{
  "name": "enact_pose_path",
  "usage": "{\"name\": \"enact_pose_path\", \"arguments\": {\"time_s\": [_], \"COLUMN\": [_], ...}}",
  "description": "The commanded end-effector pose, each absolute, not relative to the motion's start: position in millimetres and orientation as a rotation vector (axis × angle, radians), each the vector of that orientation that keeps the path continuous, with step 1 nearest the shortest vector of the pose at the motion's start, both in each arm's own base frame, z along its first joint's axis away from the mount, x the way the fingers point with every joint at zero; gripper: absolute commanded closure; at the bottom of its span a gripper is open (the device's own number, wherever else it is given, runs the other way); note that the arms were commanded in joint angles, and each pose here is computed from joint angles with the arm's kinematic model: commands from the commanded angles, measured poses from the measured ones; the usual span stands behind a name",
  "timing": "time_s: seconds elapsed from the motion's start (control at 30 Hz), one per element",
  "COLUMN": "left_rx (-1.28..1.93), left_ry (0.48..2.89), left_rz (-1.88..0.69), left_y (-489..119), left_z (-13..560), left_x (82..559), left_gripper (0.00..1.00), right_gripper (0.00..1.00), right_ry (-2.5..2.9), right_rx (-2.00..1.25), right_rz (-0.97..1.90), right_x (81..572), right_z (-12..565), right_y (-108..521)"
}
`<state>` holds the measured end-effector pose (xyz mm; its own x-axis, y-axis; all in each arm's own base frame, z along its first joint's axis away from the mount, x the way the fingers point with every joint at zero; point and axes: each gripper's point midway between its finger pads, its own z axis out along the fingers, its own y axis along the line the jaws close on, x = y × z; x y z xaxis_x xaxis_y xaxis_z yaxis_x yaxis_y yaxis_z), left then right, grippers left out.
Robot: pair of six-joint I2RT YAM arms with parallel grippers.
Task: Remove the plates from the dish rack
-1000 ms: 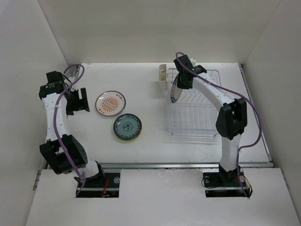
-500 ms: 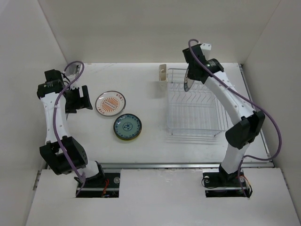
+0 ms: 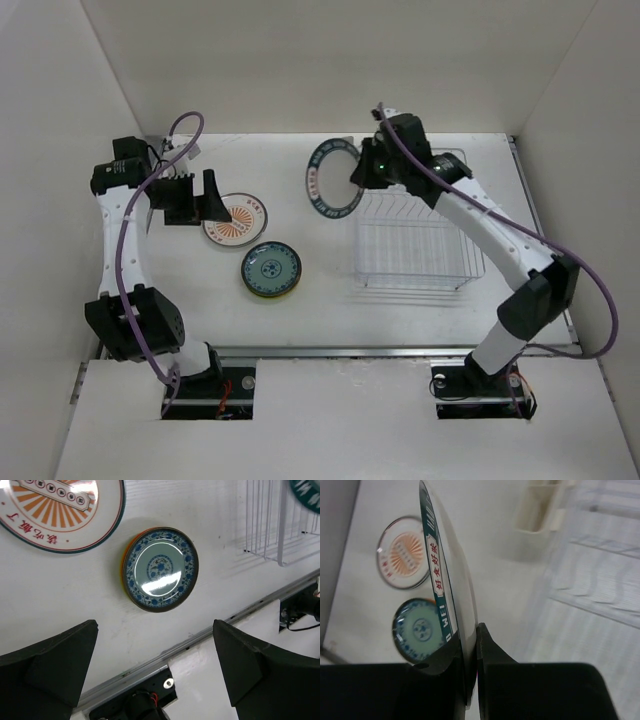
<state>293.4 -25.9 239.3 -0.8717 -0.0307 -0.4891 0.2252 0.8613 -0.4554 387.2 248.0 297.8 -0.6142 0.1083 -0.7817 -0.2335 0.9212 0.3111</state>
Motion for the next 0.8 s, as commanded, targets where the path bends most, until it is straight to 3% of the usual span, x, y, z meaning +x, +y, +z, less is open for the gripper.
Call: {"name": "enact_pose_path", "arguments": {"time_s": [0.0, 0.13, 0.33, 0.5, 0.67, 0.77], "left_rx": [0.247, 0.293, 0.302, 0.298, 0.28, 0.274], "left_ry": [2.494, 2.527, 2.594, 2.607, 2.632, 2.618], "left_rz": [-0.808, -0.723, -0.644, -0.651, -0.707, -0.76], "left_y": [-47, -53, -50, -49, -53, -59], "left_z": [246, 231, 200, 190, 187, 192], "left_x": [293, 297, 307, 315, 321, 319], "left_gripper": [0.0, 0.0, 0.02, 0.15, 0.39, 0.66], "right_gripper": [1.0, 1.0, 1.0, 1.0, 1.0, 1.0], "right_ry": [2.026, 1.965, 1.961, 1.972, 1.991, 2.003], "right_rx": [-0.342, -0.507, -0.613, -0.64, -0.643, -0.632], "right_rz": [0.953, 1.213, 1.341, 1.416, 1.48, 1.486], "right_x": [375, 347, 336, 329, 324, 327], "right_z": [320, 319, 292, 280, 268, 260], "right_y": [340, 394, 430, 443, 453, 456]}}
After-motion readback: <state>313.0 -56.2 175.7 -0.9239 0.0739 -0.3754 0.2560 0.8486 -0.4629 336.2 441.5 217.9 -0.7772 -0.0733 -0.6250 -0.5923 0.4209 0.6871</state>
